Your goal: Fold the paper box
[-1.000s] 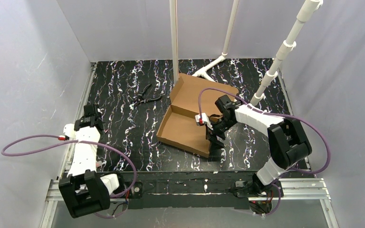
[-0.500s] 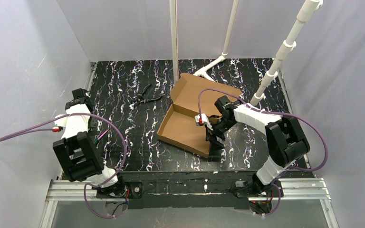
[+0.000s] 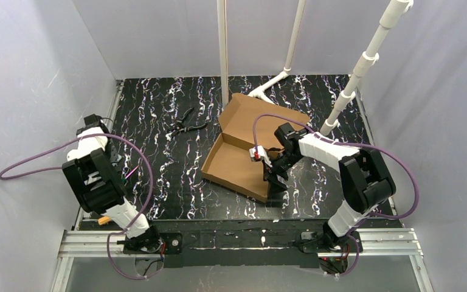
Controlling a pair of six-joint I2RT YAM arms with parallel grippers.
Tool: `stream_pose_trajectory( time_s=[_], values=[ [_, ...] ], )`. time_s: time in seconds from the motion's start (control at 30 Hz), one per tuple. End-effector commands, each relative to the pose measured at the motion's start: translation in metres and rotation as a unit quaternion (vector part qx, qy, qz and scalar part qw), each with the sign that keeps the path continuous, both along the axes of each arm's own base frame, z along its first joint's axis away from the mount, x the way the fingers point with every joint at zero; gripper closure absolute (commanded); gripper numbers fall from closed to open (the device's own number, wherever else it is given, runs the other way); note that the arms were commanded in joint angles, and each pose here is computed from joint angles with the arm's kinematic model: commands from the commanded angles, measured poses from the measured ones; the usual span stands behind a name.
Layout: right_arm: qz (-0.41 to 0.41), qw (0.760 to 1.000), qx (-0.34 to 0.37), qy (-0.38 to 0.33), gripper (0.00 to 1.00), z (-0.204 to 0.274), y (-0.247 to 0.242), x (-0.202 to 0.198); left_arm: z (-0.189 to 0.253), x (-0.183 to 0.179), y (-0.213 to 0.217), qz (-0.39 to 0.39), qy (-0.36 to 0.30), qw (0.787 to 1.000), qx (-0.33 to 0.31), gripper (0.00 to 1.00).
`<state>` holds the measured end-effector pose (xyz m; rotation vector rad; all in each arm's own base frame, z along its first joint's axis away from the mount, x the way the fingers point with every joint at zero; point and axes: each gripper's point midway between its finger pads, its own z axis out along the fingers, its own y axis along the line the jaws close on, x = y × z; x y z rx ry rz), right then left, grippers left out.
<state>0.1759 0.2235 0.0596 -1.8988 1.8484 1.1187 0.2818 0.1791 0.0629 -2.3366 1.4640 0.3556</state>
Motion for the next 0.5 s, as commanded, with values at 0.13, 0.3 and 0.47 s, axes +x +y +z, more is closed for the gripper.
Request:
stream_pose_trajectory(
  time_s=[0.13, 0.3, 0.47],
  values=[
    [0.017, 0.998, -0.05, -0.02, 0.19, -0.026, -0.015, 0.006, 0.011, 0.011, 0.025, 0.007, -0.003, 1.0, 0.002, 0.21],
    [0.017, 0.998, -0.053, -0.019, 0.19, -0.027, -0.015, 0.006, -0.002, 0.007, 0.027, 0.027, 0.011, 0.999, -0.016, 0.2],
    [0.017, 0.998, -0.055, -0.016, 0.19, -0.029, -0.016, 0.006, -0.011, 0.007, 0.025, 0.039, 0.014, 0.999, -0.034, 0.21]
  ],
)
